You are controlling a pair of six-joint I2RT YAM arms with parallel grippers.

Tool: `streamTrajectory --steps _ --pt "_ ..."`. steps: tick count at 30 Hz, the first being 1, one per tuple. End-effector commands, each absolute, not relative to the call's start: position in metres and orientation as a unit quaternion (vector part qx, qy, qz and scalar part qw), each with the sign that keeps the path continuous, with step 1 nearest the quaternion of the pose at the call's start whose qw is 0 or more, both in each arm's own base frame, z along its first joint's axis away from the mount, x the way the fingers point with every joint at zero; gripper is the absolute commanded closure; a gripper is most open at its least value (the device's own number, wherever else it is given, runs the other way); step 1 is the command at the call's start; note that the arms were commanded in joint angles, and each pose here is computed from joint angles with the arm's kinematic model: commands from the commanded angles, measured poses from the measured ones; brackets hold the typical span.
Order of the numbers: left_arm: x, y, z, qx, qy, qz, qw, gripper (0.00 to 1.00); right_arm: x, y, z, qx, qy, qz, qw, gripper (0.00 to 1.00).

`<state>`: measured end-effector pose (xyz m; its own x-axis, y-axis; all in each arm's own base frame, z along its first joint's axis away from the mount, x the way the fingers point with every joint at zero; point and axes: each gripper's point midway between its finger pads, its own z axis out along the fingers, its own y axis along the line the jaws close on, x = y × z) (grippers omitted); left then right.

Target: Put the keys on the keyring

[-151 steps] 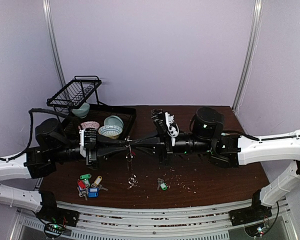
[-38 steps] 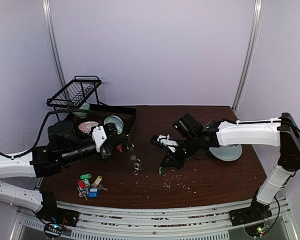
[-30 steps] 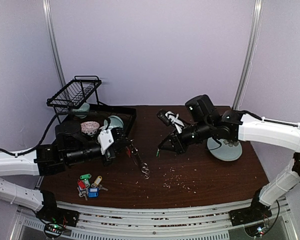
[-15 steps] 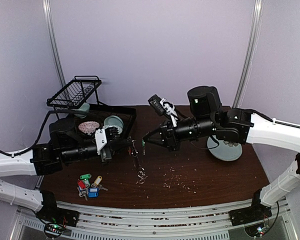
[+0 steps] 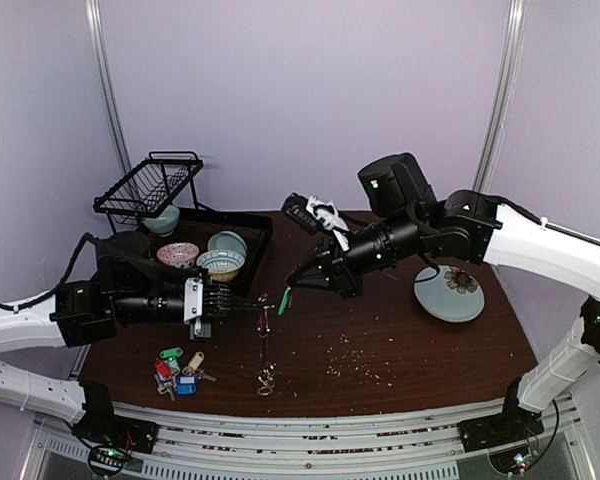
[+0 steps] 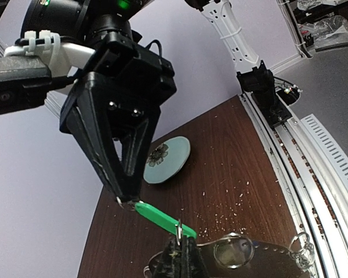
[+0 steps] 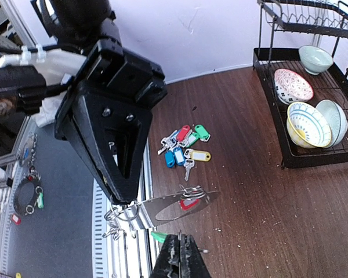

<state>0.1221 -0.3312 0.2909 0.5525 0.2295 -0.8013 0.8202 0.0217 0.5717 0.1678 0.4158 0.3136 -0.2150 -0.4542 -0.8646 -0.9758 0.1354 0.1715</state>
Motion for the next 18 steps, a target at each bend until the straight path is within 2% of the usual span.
streamTrajectory --steps 1,11,18 --pt "0.116 -0.338 0.319 0.652 0.366 -0.261 0.611 1.0 0.143 0.416 0.303 -0.583 0.653 0.381 0.297 1.0" --pt "0.109 -0.341 0.317 0.658 0.358 -0.282 0.599 1.0 0.128 0.417 0.303 -0.603 0.629 0.405 0.278 1.0" --pt "0.089 -0.34 0.313 0.68 0.325 -0.317 0.575 1.0 0.112 0.412 0.303 -0.638 0.61 0.411 0.228 1.0"
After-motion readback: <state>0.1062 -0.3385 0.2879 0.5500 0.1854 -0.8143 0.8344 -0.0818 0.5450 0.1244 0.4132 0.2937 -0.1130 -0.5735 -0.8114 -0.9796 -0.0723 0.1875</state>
